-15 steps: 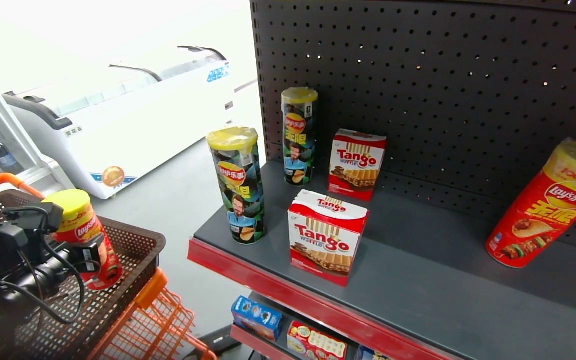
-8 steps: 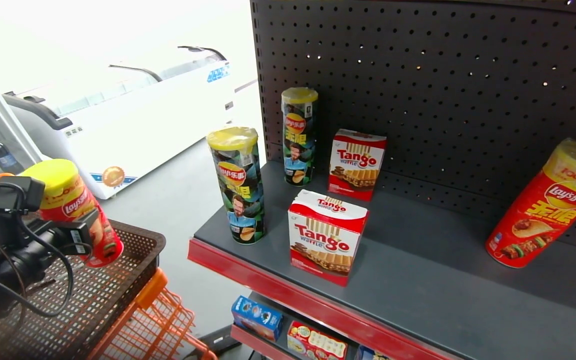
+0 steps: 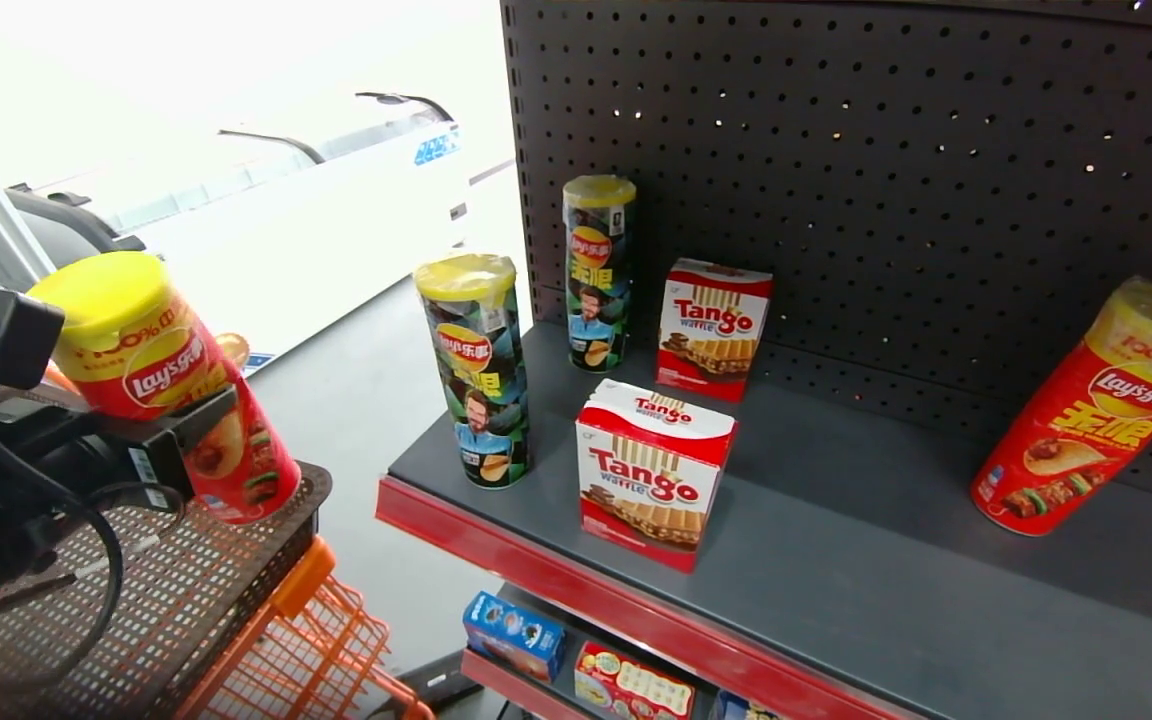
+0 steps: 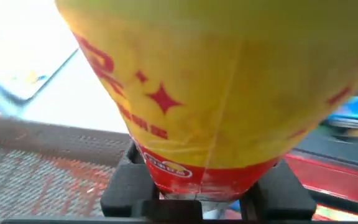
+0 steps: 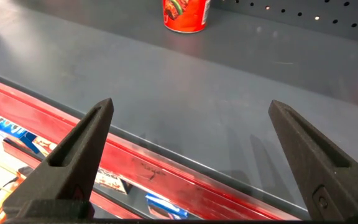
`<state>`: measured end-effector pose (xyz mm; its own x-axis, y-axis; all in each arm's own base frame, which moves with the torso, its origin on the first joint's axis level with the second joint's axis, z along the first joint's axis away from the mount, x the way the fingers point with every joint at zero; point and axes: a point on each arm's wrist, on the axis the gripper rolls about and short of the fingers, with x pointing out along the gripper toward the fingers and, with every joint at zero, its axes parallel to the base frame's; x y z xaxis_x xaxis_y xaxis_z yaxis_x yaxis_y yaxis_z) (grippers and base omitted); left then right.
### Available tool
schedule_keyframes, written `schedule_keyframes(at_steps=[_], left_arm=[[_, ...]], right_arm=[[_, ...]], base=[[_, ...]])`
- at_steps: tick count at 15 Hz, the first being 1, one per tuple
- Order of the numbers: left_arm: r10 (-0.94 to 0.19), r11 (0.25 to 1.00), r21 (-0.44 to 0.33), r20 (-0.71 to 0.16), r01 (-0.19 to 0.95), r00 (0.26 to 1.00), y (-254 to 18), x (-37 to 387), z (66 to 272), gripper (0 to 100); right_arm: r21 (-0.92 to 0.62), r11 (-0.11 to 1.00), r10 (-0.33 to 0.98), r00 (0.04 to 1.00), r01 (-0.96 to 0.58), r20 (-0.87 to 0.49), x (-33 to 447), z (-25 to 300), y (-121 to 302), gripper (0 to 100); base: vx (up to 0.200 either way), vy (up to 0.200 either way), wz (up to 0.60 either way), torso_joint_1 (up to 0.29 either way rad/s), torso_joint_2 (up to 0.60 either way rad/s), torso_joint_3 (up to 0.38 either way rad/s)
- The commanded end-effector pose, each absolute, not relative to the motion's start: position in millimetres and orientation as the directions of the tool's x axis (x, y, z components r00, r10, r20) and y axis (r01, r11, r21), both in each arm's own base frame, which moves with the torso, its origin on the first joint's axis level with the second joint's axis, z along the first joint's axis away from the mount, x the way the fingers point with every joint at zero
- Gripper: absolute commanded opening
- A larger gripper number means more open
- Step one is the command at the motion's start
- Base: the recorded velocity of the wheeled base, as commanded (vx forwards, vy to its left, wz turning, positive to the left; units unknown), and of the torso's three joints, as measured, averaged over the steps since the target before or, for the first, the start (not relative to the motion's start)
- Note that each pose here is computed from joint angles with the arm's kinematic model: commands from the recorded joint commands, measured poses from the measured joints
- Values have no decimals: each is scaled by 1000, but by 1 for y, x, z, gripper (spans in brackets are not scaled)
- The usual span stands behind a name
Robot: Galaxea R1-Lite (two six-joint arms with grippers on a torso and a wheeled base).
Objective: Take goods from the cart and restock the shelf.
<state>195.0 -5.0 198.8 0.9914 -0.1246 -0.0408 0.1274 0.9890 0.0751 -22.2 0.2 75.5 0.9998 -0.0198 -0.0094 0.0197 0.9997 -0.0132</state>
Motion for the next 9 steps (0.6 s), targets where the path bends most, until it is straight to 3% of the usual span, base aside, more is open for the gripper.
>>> schedule_keyframes(at_steps=[1,5,9], left_arm=[[-216,976,40,26,215,976,-20,169,211,0],[-322,946,24,-6,322,947,-35,155,198,0],[-395,918,27,33,394,918,-46,153,209,0]], right_arm=[[-14,1000,-21,1000,21,-11,-22,76,0,100],[-14,1000,-18,1000,18,-11,-22,76,0,100],[-14,1000,-18,1000,18,-11,-22,76,0,100]], base=[[0,0,0,0,0,0],[0,0,0,0,0,0],[0,0,0,0,0,0]])
